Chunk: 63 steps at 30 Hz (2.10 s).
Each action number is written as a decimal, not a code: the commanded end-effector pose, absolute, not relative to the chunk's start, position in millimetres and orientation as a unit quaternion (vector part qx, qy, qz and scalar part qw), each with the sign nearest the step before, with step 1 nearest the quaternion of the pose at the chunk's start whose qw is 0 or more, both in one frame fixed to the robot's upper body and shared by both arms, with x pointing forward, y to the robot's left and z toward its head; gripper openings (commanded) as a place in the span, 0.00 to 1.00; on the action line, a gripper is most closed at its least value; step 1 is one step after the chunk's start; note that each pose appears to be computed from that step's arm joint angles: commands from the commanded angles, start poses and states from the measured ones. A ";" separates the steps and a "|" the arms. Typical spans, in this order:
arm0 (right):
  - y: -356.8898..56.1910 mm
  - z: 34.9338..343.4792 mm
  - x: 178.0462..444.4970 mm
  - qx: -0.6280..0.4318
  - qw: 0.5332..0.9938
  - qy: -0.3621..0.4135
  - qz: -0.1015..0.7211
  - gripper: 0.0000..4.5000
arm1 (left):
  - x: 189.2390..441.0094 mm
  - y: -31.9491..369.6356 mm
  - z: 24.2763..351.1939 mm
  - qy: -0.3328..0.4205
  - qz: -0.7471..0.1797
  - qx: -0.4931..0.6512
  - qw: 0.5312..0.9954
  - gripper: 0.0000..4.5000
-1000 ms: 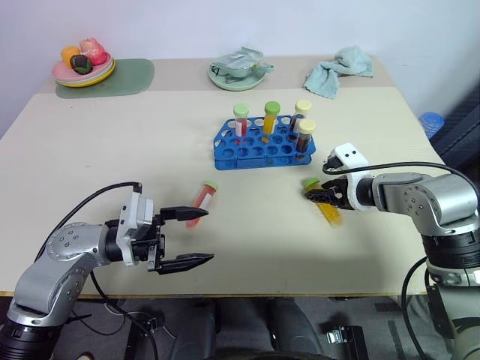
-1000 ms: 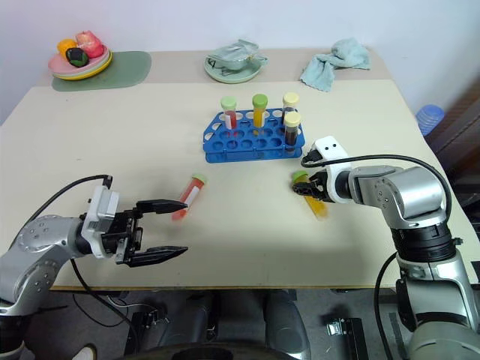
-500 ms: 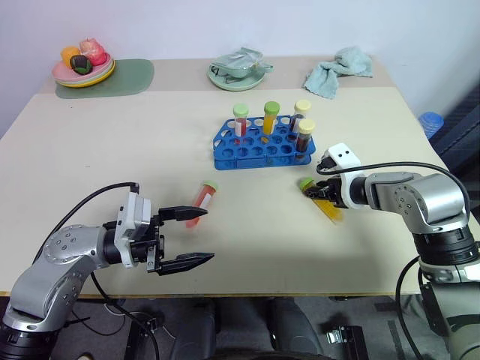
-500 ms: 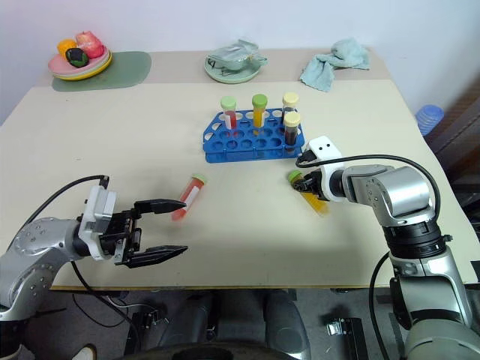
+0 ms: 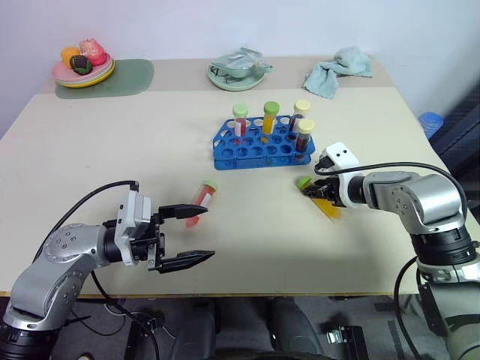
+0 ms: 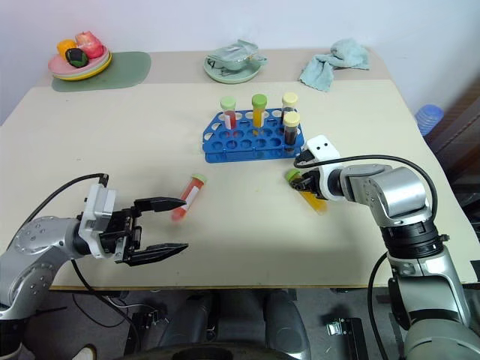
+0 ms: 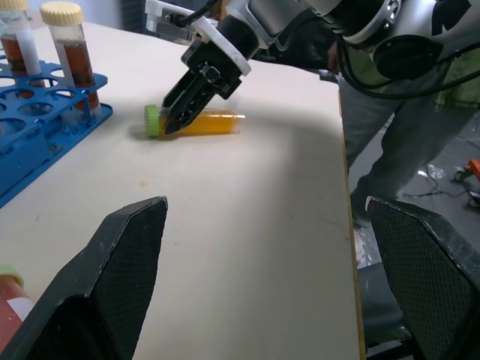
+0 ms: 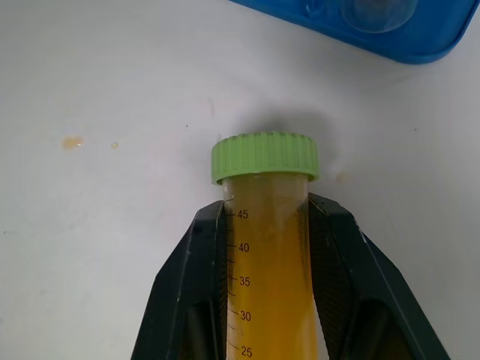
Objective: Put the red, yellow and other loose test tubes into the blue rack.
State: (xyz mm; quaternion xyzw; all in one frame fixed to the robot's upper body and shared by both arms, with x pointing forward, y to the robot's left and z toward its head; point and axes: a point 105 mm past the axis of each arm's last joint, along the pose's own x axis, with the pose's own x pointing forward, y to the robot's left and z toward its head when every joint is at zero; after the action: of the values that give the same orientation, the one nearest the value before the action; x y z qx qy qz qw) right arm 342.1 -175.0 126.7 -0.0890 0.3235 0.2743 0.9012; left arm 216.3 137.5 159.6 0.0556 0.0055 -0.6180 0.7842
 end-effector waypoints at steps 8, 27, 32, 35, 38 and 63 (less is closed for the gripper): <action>-109.5 241.8 340.0 0.010 0.895 -0.014 0.445 0.25 | 217.4 136.3 166.1 -0.008 -0.623 0.061 0.780 0.97; -80.2 227.0 408.9 0.098 0.908 -0.322 0.248 0.25 | 220.6 163.4 174.2 -0.004 -0.570 0.060 0.820 0.97; -75.7 214.3 412.6 0.095 0.913 -0.325 0.229 0.25 | 217.3 168.0 176.9 0.000 -0.561 0.063 0.825 0.97; -72.8 211.3 413.0 0.107 0.912 -0.326 0.226 0.25 | 216.0 170.2 178.7 0.001 -0.558 0.063 0.827 0.97; -71.5 203.3 414.6 0.110 0.917 -0.317 0.215 0.25 | 214.9 171.8 179.5 0.003 -0.556 0.064 0.829 0.97; -78.0 172.0 425.5 0.163 0.944 -0.259 0.126 0.25 | 197.5 176.8 188.8 0.029 -0.547 0.060 0.834 0.97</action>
State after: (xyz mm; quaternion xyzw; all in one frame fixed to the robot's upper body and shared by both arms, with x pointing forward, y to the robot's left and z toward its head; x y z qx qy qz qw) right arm 427.0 -77.9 172.0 0.1519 -0.2540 0.1263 0.9468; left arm 201.6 178.5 178.1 0.0473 0.0450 -0.5417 0.8380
